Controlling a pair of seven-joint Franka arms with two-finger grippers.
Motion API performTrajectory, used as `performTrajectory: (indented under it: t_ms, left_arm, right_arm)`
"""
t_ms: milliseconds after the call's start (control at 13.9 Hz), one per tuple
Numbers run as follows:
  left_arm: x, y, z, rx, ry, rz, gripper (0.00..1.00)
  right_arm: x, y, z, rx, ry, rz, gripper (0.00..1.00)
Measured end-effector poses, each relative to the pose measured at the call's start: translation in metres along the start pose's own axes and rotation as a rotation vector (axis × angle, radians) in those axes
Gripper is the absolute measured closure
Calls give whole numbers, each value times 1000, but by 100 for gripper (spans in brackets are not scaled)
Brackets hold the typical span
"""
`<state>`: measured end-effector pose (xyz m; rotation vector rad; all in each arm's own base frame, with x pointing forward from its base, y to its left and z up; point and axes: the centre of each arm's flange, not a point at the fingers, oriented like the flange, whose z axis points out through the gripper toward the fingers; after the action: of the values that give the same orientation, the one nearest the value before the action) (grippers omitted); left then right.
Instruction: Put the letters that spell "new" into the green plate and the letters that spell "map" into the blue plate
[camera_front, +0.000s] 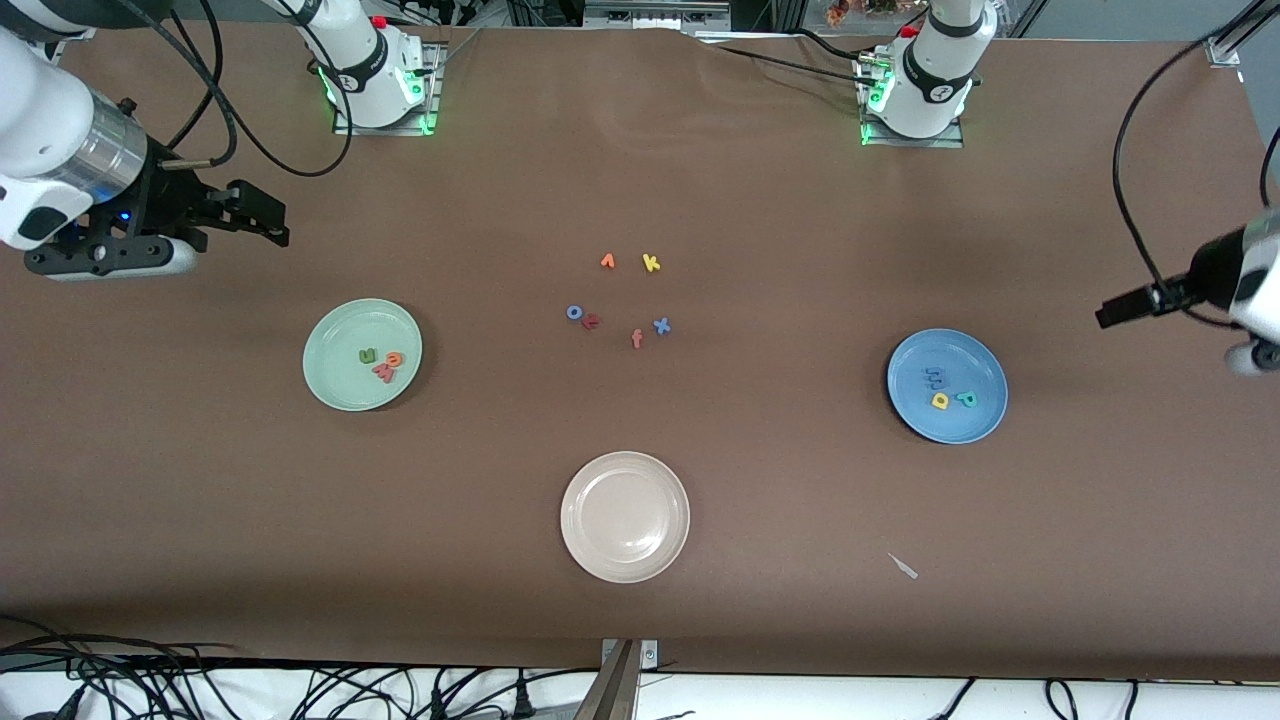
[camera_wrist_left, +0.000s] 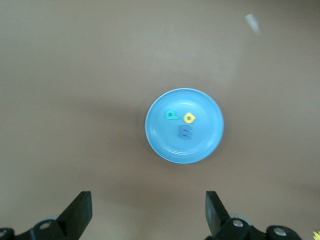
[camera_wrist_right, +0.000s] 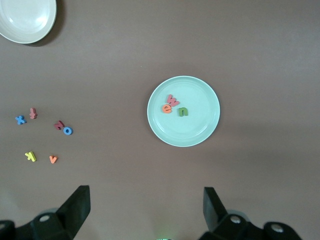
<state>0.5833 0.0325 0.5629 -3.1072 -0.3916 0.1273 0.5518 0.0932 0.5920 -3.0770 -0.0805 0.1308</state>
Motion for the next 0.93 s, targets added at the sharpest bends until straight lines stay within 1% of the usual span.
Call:
performTrajectory:
  t_ms: [72, 143, 215, 574, 933]
  left_arm:
    - [-18, 9, -14, 5, 1, 18, 0]
    - [-31, 14, -20, 10, -14, 29, 0]
    - [-39, 17, -21, 12, -21, 36, 0]
    - [-45, 22, -19, 5, -29, 46, 0]
    - [-44, 26, -6, 9, -49, 53, 0]
  right_arm:
    - [-1, 0, -1, 0, 2, 0, 0]
    - [-1, 1, -1, 0, 2, 1, 0]
    - [-1, 1, 0, 0, 0, 1, 0]
    - [0, 18, -2, -67, 11, 20, 0]
    - [-8, 29, -20, -66, 46, 36, 0]
